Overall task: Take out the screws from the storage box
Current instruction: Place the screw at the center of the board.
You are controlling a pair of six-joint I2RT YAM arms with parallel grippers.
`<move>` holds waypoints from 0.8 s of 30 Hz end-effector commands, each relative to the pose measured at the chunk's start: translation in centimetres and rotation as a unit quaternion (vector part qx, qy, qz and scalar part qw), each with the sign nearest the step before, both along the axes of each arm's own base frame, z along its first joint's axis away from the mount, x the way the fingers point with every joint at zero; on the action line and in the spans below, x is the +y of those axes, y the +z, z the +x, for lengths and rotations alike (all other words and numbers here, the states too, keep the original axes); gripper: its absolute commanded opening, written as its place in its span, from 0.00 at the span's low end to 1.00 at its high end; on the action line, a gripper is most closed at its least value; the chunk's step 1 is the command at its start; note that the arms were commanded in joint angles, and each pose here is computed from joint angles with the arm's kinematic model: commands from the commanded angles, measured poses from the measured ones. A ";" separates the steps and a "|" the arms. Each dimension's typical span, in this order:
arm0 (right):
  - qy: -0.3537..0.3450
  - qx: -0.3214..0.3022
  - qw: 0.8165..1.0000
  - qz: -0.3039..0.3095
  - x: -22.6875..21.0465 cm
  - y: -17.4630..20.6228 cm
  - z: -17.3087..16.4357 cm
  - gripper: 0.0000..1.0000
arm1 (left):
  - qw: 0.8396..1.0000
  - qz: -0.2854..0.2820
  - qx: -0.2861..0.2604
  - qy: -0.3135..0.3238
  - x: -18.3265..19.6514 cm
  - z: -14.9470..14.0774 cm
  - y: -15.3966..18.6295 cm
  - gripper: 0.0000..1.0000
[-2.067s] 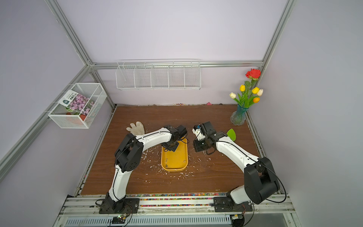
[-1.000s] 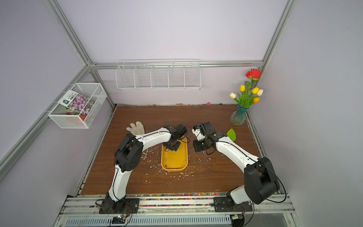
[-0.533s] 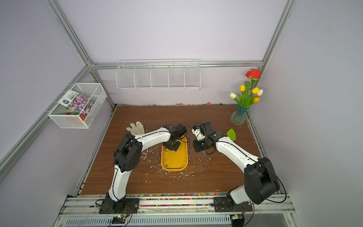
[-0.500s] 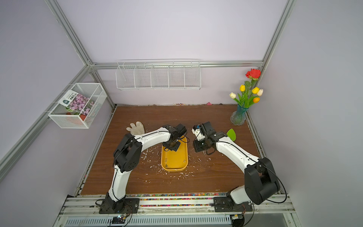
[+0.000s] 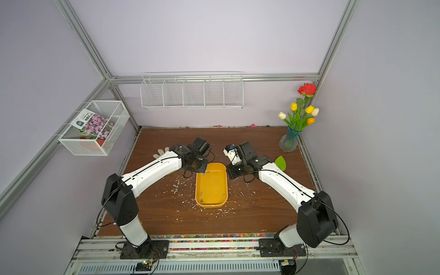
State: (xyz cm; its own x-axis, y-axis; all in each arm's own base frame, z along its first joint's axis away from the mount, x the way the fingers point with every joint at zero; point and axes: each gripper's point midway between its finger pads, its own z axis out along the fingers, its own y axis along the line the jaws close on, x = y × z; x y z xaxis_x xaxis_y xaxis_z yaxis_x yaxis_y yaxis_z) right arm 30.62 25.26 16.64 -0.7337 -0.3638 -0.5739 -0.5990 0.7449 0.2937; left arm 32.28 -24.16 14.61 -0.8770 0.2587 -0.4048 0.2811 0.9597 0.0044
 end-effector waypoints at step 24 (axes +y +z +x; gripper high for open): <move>0.064 -0.006 0.994 -0.092 8.7 -11.4 5.6 0.31 | 0.989 -0.067 0.073 0.112 6.0 -2.5 -12.1 0.00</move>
